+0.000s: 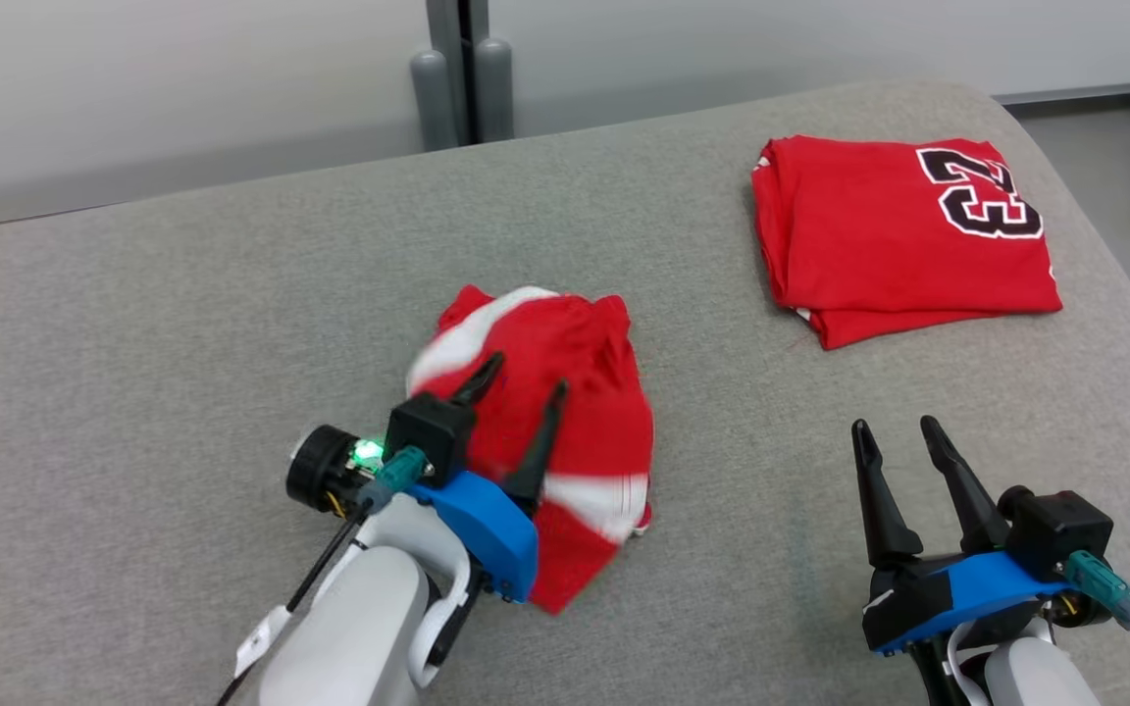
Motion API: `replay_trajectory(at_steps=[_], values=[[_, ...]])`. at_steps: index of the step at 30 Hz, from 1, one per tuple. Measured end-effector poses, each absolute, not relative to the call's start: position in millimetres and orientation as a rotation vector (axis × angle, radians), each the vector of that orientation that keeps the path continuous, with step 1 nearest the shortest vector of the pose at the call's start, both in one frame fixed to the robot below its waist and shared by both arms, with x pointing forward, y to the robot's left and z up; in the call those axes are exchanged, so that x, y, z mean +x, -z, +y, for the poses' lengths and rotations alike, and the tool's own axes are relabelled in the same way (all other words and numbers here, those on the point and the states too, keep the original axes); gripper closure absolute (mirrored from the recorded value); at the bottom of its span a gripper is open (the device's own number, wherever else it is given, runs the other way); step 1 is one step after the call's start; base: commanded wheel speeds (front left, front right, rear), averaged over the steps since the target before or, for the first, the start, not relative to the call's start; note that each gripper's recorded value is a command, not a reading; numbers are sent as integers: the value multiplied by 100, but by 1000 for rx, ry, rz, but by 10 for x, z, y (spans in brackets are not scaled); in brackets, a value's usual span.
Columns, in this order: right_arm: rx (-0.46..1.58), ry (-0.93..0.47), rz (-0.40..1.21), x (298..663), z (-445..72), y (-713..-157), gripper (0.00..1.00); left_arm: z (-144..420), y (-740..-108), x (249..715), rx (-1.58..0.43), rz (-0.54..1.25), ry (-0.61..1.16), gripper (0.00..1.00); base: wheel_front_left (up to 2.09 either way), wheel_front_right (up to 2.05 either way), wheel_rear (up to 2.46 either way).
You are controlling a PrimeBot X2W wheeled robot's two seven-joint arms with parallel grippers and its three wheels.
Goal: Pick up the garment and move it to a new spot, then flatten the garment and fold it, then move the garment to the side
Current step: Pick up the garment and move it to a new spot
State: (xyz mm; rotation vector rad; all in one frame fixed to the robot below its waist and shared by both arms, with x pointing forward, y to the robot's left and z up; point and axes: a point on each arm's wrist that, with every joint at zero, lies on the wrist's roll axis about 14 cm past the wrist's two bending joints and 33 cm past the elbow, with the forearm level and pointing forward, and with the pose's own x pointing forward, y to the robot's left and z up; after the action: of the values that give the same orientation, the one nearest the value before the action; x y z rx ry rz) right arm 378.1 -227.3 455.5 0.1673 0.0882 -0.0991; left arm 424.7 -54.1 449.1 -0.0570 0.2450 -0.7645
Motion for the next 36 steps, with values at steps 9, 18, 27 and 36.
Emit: replay_trajectory(at_steps=[9, 18, 27, 36], values=[[174, 35, 76, 3824, -2059, -4594, 0, -207, -4840, 4322, -96, 73, 632, 0, 0, 0, 0], [182, -24, 62, 3824, -1855, -4656, 0, 726, -5062, 4322, -77, -34, 362, 0, 0, 0, 0], [188, -54, 61, 3860, -1749, -4675, 0, 1601, -5108, 3998, -5, -73, 117, 0, 0, 0, 0], [189, -74, 66, 3861, -1679, -4678, 0, 2129, -5033, 3630, 3, -58, -67, 0, 0, 0, 0]])
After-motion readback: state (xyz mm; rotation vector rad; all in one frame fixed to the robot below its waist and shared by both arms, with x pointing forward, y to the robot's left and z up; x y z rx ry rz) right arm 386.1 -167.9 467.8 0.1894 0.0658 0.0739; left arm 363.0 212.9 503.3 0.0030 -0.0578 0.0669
